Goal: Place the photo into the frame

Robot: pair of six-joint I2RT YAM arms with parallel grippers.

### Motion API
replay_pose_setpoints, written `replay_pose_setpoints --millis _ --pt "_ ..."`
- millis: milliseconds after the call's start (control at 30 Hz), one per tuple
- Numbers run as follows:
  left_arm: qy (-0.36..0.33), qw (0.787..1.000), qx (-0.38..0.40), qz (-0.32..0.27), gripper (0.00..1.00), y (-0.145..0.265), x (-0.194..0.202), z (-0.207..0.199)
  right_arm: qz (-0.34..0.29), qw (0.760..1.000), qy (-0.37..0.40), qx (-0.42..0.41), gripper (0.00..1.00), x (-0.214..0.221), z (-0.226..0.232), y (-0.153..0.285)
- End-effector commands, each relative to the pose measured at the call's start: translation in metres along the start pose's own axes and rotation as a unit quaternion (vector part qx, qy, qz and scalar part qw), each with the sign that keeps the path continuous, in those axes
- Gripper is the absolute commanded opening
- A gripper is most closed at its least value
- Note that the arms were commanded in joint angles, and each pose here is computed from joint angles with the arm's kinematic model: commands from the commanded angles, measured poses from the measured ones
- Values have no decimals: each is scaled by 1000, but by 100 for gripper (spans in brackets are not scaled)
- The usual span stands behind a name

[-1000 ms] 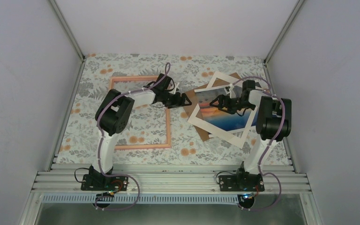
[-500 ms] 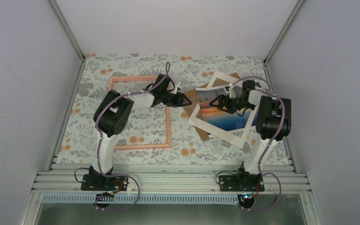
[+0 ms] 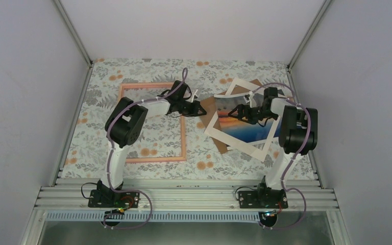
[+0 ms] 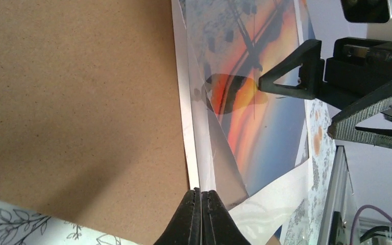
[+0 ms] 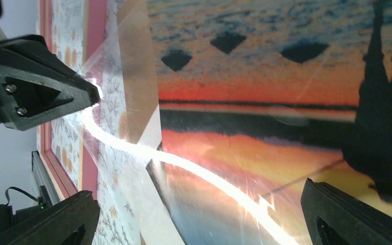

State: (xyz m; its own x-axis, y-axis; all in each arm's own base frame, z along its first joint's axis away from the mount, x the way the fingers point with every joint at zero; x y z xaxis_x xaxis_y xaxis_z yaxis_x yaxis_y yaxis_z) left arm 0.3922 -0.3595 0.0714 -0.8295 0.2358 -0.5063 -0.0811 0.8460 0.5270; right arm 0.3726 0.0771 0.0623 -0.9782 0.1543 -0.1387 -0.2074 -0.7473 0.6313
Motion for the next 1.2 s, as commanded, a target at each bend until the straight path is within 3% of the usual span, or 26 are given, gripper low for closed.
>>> replay_pose_setpoints --millis 0,233,467,733,967,1067,1167 --pt "-45 999 -22 -16 2 25 -15 -22 25 997 -6 76 100 19 -18 10" --pt "-89 994 -65 -24 2 52 -29 -30 -21 994 87 60 100 -1 30 47" --pt "-159 979 -122 -31 2 89 -43 -38 -73 972 218 51 100 -30 91 94" --pt "-315 934 -151 -68 2 144 -63 -84 -160 895 407 91 100 -38 170 160" --pt "-434 881 -165 -86 2 179 -70 -120 -189 810 533 154 100 -29 219 177" --pt "-421 886 -171 -92 2 192 -74 -116 -207 812 521 160 100 -30 227 183" --pt "-357 916 -147 -106 2 214 -74 -98 -196 838 485 156 100 -30 220 179"
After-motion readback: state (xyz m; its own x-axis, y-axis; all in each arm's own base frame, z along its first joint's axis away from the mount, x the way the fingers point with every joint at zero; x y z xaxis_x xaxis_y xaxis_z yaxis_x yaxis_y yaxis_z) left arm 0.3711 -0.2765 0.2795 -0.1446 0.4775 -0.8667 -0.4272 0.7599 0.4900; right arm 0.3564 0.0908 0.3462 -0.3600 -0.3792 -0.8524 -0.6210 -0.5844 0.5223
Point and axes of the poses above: each gripper's point midway between its finger pads, its own y axis back along the fingers, its own z axis along the line the jaws close on, x = y × z, the point moved 2 cm from there along y, back along the fingers, and after that the axes turned 12 degrees about -y, right-handed, at the moved point
